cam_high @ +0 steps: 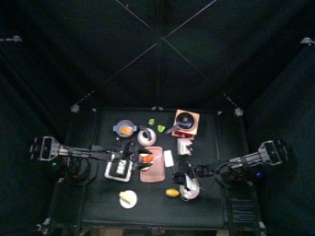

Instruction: Remove corn husk

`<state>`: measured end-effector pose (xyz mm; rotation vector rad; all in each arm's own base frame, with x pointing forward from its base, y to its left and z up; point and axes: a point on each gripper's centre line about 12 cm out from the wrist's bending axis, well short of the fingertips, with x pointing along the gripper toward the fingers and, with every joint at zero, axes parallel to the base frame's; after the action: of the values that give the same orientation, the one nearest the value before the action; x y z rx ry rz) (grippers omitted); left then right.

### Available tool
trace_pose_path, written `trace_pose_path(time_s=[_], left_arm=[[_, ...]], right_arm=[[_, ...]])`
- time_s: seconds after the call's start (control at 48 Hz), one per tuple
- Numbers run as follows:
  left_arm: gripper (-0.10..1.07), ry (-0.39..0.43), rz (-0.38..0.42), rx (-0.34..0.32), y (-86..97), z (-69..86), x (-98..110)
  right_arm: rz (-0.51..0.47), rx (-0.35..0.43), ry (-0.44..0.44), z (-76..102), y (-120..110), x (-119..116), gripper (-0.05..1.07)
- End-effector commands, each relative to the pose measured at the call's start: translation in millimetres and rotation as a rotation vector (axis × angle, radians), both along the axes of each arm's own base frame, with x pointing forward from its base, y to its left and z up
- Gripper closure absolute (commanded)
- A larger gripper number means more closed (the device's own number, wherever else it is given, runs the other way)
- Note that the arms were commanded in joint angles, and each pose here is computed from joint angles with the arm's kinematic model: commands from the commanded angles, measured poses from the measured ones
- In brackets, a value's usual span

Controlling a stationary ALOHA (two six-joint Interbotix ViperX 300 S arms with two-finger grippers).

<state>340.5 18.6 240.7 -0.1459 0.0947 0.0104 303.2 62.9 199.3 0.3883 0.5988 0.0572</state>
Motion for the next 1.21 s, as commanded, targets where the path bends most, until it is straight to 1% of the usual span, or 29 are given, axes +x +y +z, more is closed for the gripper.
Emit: trace_pose_path(time_s=[0.0, 0.125, 0.229, 0.396, 0.479, 0.542, 0.729, 0.812, 1.042, 1.188], left_arm=[[0.01, -0.024, -0.004, 0.006, -0.6, 8.3, 2], [0.01, -0.024, -0.002, 0.006, -0.2, 8.1, 0], [0.01, -0.017, -0.002, 0.005, -0.3, 5.7, -2], [0.01, -0.011, -0.001, 0.004, -0.3, 4.3, -3], [0.01, 0.002, 0.001, 0.004, -0.1, 2.5, -3], [0.01, 0.009, 0.002, 0.004, 0.0, 1.9, -3], [0.01, 0.03, 0.005, 0.003, 0.4, -0.9, -3], [0.01, 0.032, 0.007, 0.003, 0.9, -1.1, -3], [0.01, 0.032, 0.01, 0.003, 1.9, -1.1, -3], [0.01, 0.032, 0.011, 0.003, 2.4, -1.5, -4]], right_arm=[[0.037, 0.005, 0.052, 1.9, 9, 11, 0.3], [0.08, -0.013, 0.149, -10.5, 15, 18, 0.17], [0.137, -0.043, 0.266, -21.2, 19, 19, 0.09], [0.216, -0.1, 0.412, -35.9, 25, 24, 0.09], [0.243, -0.127, 0.465, -42.5, 26, 27, 0.09], [0.252, -0.14, 0.484, -47.0, 27, 30, 0.09], [0.281, -0.166, 0.501, -58.6, 35, 34, 0.09], [0.28, -0.166, 0.506, -63.1, 36, 37, 0.09], [0.278, -0.166, 0.521, -70.3, 38, 43, 0.09], [0.278, -0.182, 0.525, -74.6, 36, 47, 0.09]])
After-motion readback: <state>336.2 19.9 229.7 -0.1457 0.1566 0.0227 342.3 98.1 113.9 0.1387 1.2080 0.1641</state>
